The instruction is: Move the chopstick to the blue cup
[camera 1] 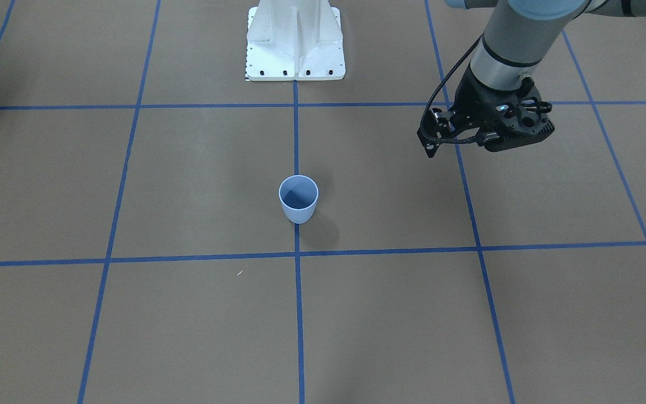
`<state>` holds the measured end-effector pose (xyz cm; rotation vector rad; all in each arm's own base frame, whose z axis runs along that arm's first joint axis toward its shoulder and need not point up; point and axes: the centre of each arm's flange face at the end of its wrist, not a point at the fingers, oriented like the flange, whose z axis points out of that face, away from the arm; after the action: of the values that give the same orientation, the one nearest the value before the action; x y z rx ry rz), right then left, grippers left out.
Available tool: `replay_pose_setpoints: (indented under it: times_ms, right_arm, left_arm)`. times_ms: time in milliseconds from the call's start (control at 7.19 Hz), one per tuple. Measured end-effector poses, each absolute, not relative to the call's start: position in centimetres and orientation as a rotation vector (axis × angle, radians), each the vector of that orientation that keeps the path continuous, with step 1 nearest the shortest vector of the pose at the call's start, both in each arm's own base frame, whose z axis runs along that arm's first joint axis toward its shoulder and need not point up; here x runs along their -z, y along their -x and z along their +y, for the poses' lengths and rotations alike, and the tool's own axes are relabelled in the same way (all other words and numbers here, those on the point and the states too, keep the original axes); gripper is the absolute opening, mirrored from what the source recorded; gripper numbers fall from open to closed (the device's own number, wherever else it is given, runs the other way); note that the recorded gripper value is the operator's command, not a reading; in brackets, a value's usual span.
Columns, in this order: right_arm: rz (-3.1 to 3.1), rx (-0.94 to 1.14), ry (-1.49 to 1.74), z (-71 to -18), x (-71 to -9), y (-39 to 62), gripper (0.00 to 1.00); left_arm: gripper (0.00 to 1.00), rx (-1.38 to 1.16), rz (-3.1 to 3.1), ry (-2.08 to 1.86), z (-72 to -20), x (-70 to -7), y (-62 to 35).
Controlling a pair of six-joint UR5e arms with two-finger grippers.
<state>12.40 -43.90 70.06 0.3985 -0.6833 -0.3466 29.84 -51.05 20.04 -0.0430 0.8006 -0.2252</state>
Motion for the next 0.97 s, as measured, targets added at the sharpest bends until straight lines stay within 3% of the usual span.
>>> replay_pose_setpoints:
  times_ms: [974]
  right_arm:
    - [-0.702, 0.374, -0.412, -43.8, -72.4, -11.3, 0.98]
  left_arm:
    - [0.99, 0.228, 0.792, 0.046, -51.2, -20.4, -29.8]
